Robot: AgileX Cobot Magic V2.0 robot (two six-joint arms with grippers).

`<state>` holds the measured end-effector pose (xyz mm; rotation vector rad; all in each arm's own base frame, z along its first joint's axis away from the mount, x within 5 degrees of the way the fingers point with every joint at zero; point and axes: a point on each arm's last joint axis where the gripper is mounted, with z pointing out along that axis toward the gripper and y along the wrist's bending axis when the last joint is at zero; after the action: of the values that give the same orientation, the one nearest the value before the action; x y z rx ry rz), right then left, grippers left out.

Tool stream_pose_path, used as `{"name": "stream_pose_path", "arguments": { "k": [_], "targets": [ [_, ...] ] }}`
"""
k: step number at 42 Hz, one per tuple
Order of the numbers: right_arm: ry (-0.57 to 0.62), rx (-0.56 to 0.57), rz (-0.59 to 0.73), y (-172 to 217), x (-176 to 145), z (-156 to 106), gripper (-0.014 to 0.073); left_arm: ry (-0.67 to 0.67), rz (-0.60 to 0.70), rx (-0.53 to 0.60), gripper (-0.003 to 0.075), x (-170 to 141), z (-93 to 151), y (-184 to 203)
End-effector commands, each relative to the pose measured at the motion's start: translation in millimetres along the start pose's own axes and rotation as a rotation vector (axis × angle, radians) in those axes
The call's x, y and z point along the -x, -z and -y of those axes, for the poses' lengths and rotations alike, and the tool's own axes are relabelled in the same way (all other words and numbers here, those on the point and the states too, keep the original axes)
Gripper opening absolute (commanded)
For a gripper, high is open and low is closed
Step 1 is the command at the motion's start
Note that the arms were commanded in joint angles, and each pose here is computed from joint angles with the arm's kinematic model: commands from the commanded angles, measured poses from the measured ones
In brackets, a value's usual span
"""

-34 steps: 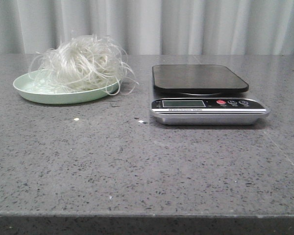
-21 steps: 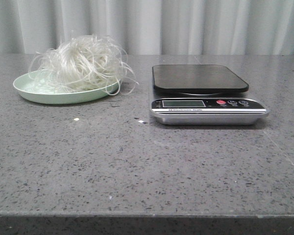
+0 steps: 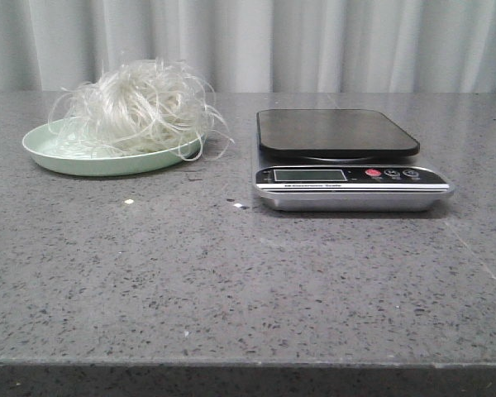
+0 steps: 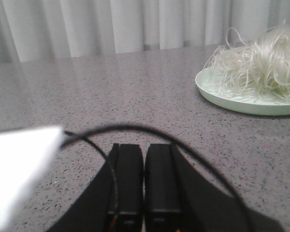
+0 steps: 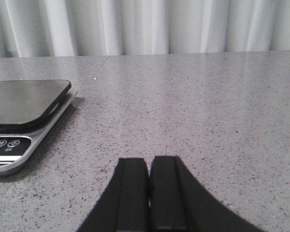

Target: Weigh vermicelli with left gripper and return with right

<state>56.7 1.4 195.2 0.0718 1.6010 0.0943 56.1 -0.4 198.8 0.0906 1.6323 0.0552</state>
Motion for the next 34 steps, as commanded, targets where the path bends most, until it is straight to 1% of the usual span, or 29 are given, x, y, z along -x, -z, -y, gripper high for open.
{"name": "stream_pose_path", "arguments": {
  "k": [1, 14, 20, 25, 31, 34],
  "targets": [
    [0.015, -0.002, 0.106, 2, 11, 0, 0.0151, -0.013, 0.089, 0.002, 0.0137, 5, 0, 1],
    [0.015, -0.002, 0.106, 2, 11, 0, 0.0151, -0.009, 0.090, 0.001, 0.0137, 5, 0, 1],
    [0.015, -0.002, 0.106, 2, 11, 0, 0.0151, 0.006, 0.130, -0.002, 0.0137, 9, 0, 2],
    [0.015, -0.002, 0.106, 2, 11, 0, 0.0151, 0.006, 0.227, -0.006, 0.0137, 18, 1, 3],
    [0.015, -0.002, 0.106, 2, 11, 0, 0.0151, 0.016, 0.433, -0.013, 0.0137, 35, 1, 9],
    [0.015, -0.002, 0.106, 2, 11, 0, 0.0151, 0.066, 0.553, -0.010, 0.0137, 48, -1, 15]
  ]
}}
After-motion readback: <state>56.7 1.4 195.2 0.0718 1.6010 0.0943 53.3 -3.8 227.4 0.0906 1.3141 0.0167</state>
